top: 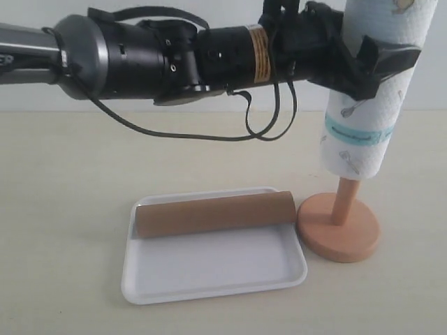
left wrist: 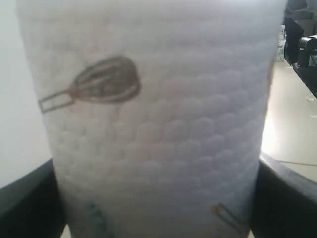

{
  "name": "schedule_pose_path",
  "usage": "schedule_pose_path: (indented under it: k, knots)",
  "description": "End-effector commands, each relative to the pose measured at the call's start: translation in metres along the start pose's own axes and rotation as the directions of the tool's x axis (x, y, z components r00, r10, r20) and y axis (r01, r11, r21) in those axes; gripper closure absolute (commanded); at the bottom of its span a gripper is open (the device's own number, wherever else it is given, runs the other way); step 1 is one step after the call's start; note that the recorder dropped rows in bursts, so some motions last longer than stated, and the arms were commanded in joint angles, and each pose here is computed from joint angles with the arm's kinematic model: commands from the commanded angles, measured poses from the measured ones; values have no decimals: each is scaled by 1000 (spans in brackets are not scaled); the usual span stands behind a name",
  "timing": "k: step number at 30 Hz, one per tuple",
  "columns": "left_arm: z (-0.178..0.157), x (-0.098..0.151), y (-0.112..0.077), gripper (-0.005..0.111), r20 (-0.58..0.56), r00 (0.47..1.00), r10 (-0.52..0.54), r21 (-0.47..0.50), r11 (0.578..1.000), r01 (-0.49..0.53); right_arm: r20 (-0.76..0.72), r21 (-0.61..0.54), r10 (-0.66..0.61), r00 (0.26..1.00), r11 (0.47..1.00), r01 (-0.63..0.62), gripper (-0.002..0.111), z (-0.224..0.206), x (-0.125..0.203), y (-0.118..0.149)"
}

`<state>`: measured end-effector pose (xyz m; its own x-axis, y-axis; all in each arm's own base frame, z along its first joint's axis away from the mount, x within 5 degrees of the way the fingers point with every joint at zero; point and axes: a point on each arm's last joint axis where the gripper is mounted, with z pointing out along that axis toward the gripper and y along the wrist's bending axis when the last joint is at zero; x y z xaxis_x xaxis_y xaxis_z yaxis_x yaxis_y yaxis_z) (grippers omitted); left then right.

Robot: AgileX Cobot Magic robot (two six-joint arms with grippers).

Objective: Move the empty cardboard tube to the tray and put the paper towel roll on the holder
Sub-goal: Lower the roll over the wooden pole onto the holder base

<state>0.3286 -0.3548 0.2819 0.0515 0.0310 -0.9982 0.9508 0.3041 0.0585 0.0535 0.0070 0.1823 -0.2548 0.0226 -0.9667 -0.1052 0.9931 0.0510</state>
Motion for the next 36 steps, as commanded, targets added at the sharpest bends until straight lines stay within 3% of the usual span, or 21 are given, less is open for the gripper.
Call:
schedule_pose_path:
  k: [1,7,17,20,28,31,36]
  knots:
    - [9,22,0,103,-16,999,-32,17,999,32,10,4,-5,1000,1000,5,107,0,-1,0]
    - [16,53,2,103,-63,996,-65,27,997,67,10,4,-5,1000,1000,5,107,0,-1,0]
    - [15,66,6,100,-136,988,-71,-28,997,68,10,4,-5,1000,1000,5,107,0,-1,0]
    - [16,71,7,86,-149,985,-88,-37,996,83,10,4,-5,1000,1000,5,107,0,-1,0]
    - [18,75,2,30,-111,987,-113,27,993,117,10,4,-5,1000,1000,5,107,0,-1,0]
    - [19,73,2,22,-99,986,-135,31,990,138,10,4,-5,1000,1000,5,107,0,-1,0]
    - [15,53,1,19,-63,991,-117,34,992,119,10,4,-5,1000,1000,5,107,0,-1,0]
